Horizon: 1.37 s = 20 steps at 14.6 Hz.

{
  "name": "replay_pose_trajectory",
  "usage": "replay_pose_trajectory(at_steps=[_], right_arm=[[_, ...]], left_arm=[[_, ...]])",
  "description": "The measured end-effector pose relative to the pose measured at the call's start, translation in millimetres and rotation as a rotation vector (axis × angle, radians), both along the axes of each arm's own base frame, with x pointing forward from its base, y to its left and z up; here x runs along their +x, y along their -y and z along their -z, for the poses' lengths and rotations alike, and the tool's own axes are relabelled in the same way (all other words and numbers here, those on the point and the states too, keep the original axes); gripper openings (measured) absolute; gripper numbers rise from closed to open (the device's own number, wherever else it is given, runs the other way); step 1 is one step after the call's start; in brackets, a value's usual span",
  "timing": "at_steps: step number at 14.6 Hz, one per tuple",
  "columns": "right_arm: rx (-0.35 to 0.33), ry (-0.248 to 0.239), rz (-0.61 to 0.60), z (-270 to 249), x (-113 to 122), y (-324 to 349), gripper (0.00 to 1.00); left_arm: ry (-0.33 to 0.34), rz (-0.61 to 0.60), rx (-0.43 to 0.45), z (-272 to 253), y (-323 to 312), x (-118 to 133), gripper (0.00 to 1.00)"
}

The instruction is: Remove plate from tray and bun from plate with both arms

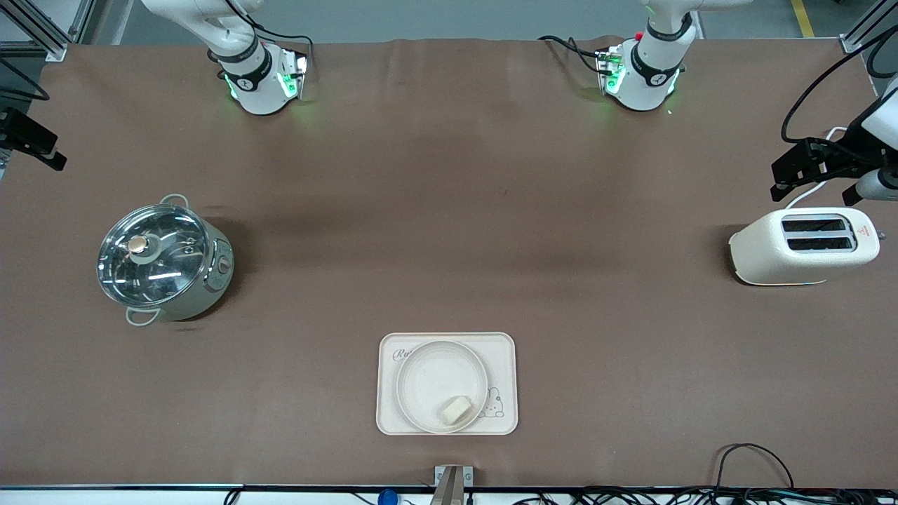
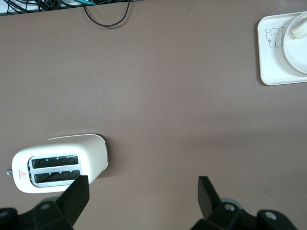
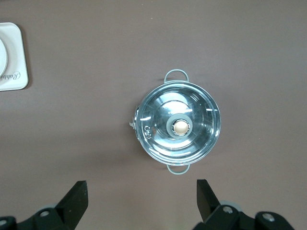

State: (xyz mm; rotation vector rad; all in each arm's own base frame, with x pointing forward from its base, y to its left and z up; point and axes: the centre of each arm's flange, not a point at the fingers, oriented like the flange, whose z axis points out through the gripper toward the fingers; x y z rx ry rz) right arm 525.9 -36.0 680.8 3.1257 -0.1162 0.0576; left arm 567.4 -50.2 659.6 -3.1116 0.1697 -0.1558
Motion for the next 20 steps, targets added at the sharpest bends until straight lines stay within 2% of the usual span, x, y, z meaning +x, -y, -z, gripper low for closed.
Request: replay_pose_trajectory(at_steps=[4,6,11,15,20], right_arm=[[0.000,0.012,-0.024,-1,2,-13,1.00],[0.025,0.018,-0.029,1,5,-17,1.00],[0.079,-0.015,-0.047,21,17,-32,1.00],[0.078,-0.010,-0.094,49,43,-67,1.00],[0.121,-0.021,-0.084,105,82,-89,1.00]], left_arm=[[-0.005,0.001,0.000,0,1,-1,1.00],[-0.006,0.001,0.001,1,0,-1,1.00],[-0.009,-0.002,0.001,1,-1,-1,1.00],[-0.009,-0.003,0.001,1,-1,0,1.00],[-0.010,-0.002,0.001,2,-1,0,1.00]])
